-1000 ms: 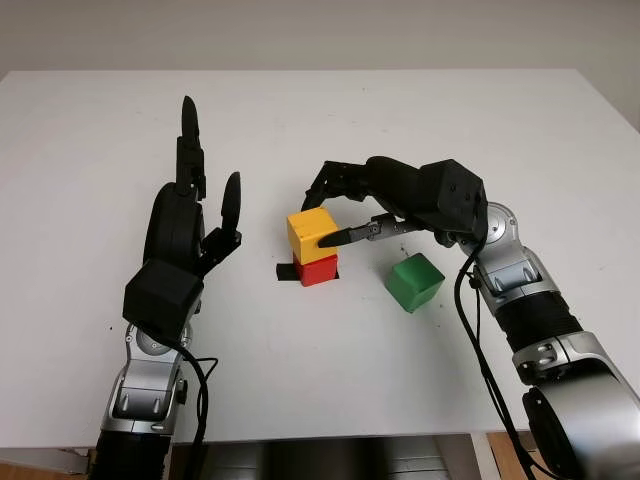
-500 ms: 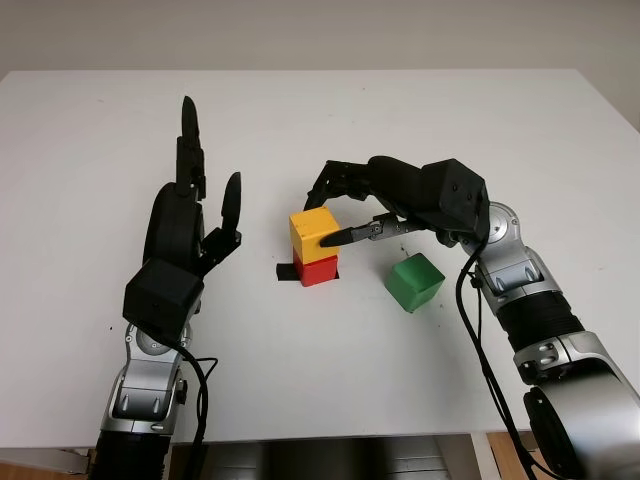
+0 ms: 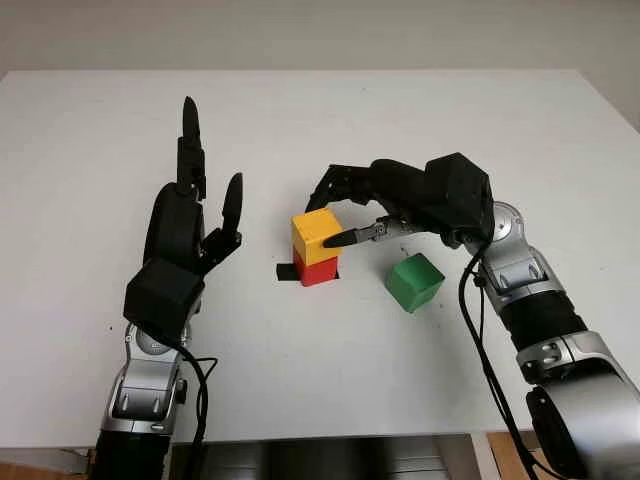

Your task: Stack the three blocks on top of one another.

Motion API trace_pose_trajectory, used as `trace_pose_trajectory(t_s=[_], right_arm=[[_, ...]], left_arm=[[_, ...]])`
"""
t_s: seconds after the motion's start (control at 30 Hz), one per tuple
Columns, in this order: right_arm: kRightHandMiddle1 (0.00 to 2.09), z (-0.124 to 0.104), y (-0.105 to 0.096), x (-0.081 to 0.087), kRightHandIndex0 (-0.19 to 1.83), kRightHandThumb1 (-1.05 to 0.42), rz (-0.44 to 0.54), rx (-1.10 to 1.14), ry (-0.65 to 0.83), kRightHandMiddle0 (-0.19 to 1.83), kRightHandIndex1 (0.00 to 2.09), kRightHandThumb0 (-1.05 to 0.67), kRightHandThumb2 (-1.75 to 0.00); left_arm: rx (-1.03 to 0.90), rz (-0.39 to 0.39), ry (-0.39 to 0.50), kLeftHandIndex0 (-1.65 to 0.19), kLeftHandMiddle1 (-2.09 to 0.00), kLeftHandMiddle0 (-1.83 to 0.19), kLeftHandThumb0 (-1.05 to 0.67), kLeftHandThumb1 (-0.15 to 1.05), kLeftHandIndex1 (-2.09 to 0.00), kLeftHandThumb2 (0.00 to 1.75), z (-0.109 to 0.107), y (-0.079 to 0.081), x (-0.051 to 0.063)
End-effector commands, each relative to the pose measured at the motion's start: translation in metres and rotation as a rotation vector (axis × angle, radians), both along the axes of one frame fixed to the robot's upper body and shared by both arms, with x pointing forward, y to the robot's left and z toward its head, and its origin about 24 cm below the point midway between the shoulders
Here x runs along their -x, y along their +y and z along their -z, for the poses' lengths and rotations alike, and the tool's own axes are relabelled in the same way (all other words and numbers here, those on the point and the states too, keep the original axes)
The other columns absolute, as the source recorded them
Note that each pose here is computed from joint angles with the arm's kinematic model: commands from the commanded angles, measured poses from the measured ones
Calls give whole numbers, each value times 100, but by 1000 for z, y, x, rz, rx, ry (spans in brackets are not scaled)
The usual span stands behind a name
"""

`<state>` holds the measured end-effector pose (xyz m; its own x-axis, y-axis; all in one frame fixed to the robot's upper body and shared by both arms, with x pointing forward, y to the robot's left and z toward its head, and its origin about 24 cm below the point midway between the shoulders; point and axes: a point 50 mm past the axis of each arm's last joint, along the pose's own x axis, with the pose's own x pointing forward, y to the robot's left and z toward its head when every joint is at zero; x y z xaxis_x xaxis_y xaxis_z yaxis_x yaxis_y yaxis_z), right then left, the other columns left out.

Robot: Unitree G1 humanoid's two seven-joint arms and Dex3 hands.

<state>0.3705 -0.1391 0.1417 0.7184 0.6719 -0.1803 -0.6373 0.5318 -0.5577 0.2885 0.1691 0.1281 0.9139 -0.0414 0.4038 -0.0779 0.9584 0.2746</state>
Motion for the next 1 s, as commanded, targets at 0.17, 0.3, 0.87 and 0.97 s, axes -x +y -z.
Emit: trace_pose_trajectory(t_s=[0.17, 0.3, 0.87, 0.97], right_arm=[[60, -5, -4, 2, -1, -86, -32, 29, 1, 4, 11, -89, -5], [50, -5, -4, 3, -4, -86, -44, 35, 7, 1, 7, -90, -5], [31, -77, -63, 14, -6, -89, 90, -1, -214, 12, 8, -81, -5], [33, -89, -77, 24, -2, -88, 96, 145, -317, 17, 9, -80, -5]], left_arm=[[3, 4, -12, 19, -5, 18, -74, 105, -1, 68, -3, 2, 2], [-2, 8, -19, 19, -5, 18, -73, 105, 0, 68, -3, 2, 2], [-13, -40, -37, 15, -7, 13, -74, 105, -4, 68, -2, 3, 4], [-12, -44, -31, 15, -6, 13, -74, 105, -5, 69, -1, 4, 4]])
